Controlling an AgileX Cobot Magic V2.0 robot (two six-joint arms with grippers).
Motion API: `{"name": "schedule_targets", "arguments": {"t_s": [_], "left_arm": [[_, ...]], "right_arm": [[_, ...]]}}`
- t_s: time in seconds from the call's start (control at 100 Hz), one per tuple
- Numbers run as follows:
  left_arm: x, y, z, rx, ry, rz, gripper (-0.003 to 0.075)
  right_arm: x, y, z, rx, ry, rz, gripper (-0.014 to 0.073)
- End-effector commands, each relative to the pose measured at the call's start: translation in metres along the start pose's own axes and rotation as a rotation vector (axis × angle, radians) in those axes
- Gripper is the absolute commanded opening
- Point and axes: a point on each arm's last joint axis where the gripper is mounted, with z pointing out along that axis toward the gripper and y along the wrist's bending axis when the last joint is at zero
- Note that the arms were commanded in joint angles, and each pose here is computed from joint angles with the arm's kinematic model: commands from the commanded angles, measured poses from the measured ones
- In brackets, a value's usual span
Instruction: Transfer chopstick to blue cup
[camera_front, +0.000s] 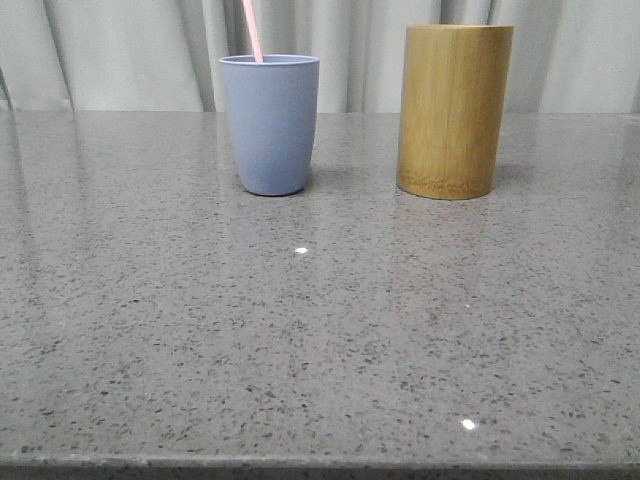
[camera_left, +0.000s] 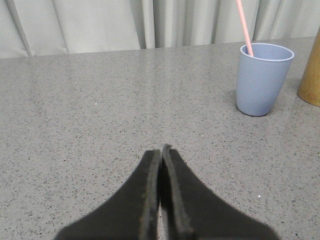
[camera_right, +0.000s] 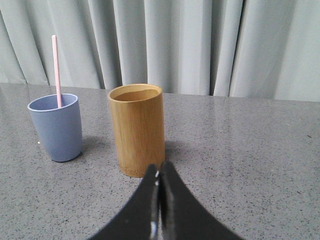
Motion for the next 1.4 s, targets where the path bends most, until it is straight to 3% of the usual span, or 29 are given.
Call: {"name": "schedule_targets", "arguments": {"t_s": [0.0,0.31,0.44,0.85,1.389], "left_arm": [[-0.014,-0.001,-0.002,0.007,-0.086,-0.018,-0.0019],[0.008,0.003,0.008,-0.044,-0.063,-0.026,-0.0019],[0.023,0.007,0.013,-0.102,-0.134,-0.101,-0.0019],[0.082,0.021,0.022,-0.265,-0.257,-0.088,-0.0019],[0.084,0.021,0.022,-0.27,-0.224,-0.066,-0.0019]], "right_arm": [[-0.016,0.001,-0.001,0.001,-0.099,-0.005,-0.0067],[-0.016,0.001,-0.001,0.001,-0.099,-0.005,-0.0067],[-0.016,0.001,-0.001,0.001,-0.099,-0.005,-0.0067],[-0.016,0.001,-0.001,0.001,-0.099,-0.005,-0.0067],[-0.016,0.001,-0.001,0.001,-0.099,-0.005,-0.0067]]}}
